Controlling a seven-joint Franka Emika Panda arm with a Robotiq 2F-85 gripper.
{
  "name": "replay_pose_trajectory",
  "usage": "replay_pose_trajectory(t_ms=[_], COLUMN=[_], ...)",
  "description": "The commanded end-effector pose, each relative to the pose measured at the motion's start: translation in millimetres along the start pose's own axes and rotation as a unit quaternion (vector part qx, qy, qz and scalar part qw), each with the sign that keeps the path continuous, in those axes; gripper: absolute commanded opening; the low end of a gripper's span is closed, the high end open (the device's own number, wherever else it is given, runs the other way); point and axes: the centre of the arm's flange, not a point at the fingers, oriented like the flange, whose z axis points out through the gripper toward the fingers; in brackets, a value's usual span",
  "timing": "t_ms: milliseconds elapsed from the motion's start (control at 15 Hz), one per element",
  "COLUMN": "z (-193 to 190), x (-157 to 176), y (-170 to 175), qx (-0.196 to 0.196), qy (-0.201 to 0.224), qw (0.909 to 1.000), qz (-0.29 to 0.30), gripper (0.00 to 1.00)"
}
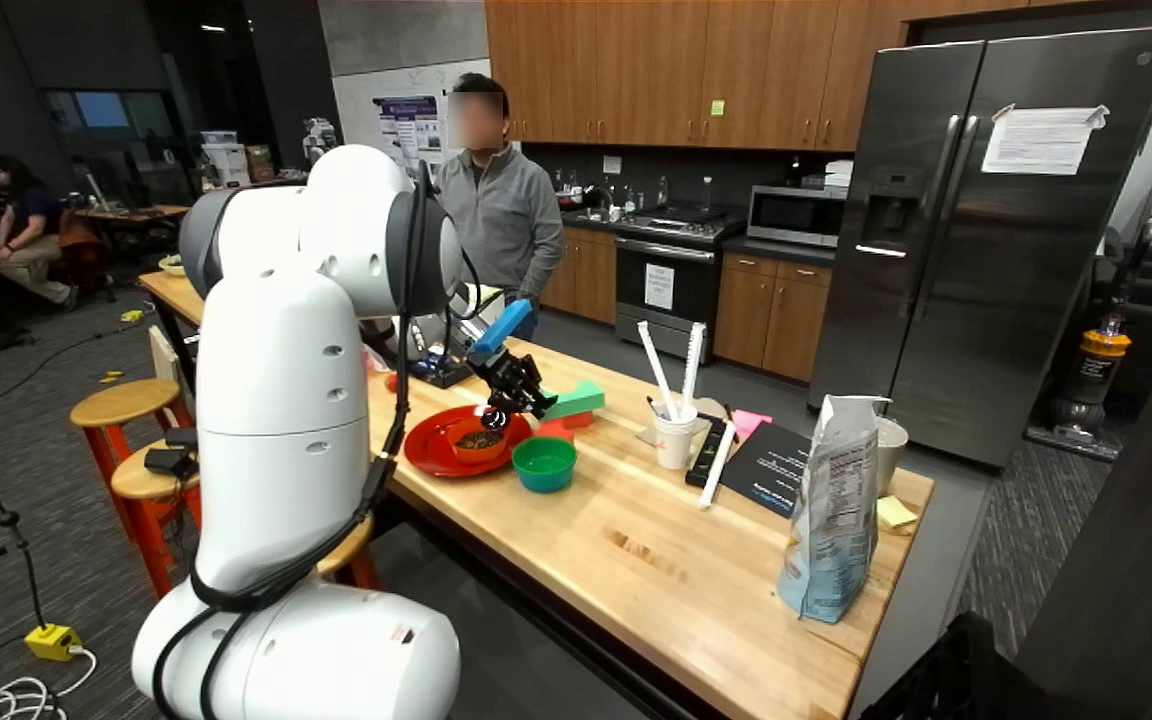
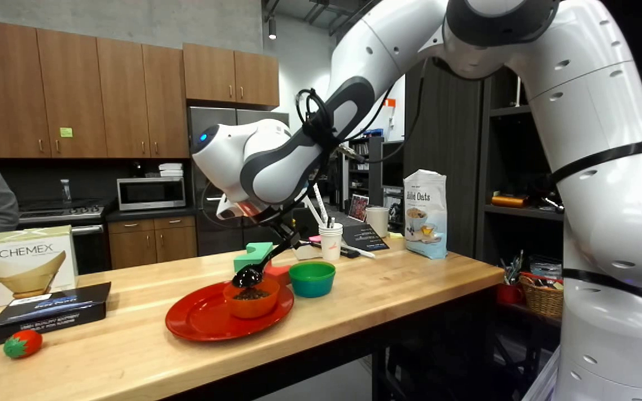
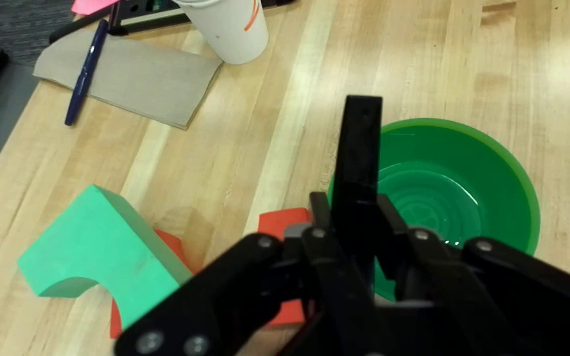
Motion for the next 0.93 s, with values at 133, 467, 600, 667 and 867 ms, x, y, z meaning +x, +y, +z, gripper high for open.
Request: replay_pose_trajectory(t_ms=[133, 467, 600, 667, 867], z=[3, 6, 7, 7, 8], x=[-15, -8, -5, -2, 8], y=[-13, -18, -20, -20, -20], qx=[0.002, 0.007, 0.009, 0.01, 0.012], qy=[-0.007, -0.003, -0.002, -0.001, 0.006], qw=[0.9999, 1.0, 1.0, 0.9999, 0.9998], qz=[0.014, 0.005, -0.002, -0.005, -0.015], gripper=[0.06, 0.06, 0.06, 0.06, 0.06])
